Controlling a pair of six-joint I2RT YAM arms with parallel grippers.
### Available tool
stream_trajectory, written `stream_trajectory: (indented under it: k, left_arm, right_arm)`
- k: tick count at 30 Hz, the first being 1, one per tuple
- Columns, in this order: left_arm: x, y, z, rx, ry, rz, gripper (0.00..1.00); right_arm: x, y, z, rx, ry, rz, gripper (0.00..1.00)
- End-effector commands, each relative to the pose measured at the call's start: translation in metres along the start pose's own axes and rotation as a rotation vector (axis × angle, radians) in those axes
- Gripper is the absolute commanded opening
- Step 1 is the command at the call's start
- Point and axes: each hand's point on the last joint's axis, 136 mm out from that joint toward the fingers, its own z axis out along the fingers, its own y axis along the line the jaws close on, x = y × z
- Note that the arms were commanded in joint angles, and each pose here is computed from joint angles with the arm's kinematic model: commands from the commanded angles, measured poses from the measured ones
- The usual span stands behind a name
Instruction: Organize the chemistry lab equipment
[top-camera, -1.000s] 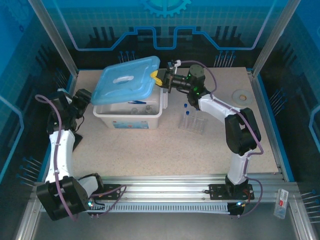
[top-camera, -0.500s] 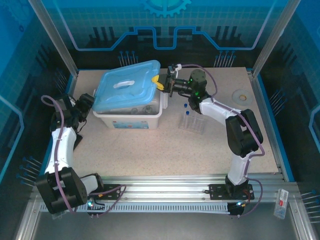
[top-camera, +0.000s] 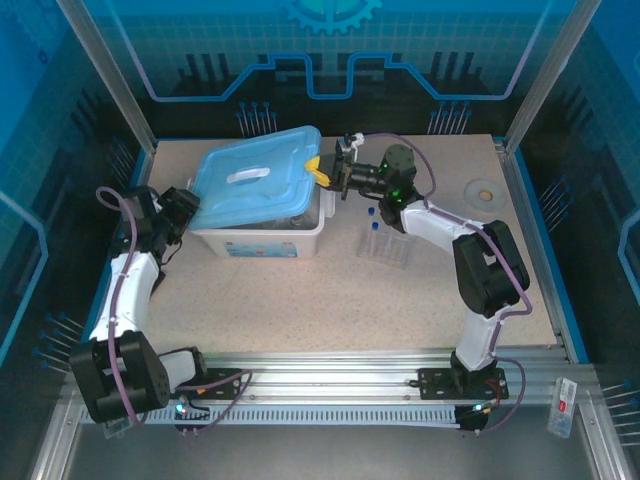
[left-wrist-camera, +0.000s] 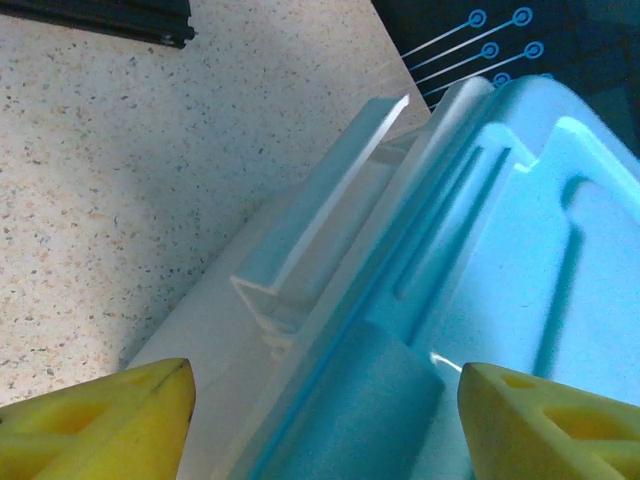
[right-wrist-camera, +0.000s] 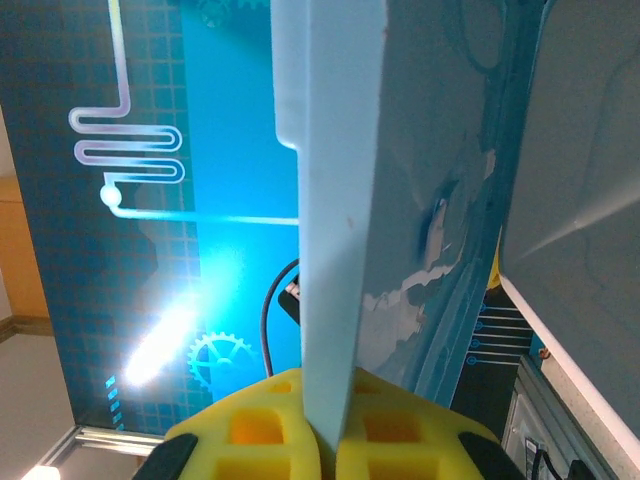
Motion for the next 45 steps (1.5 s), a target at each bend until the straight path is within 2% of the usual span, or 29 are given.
stream_trajectory:
  k: [1, 16, 25, 35, 45]
  left_arm:
    - [0.012, 0.016, 0.007, -0.051, 0.019, 0.02, 0.71]
    - [0.022, 0.019, 0.014, -0.068, 0.037, 0.03, 0.71]
    - [0.018, 0.014, 0.014, -0.062, 0.036, 0.037, 0.71]
    - [0.004, -0.001, 0.006, -0.048, -0.005, 0.054, 0.71]
    - [-0.02, -0.021, -0.005, -0.026, -0.081, 0.042, 0.71]
  right_arm:
    - [0.011, 0.03, -0.008, -0.058, 0.017, -0.084, 0.03]
    - [0.005, 0.021, -0.02, -0.055, -0.023, -0.066, 0.07]
    - [-0.003, 0.017, -0.024, -0.07, -0.048, -0.054, 0.15]
    - [-0.007, 0.011, -0.028, -0.023, -0.083, -0.082, 0.15]
    - [-0.023, 0.011, -0.044, 0.046, -0.19, -0.132, 0.14]
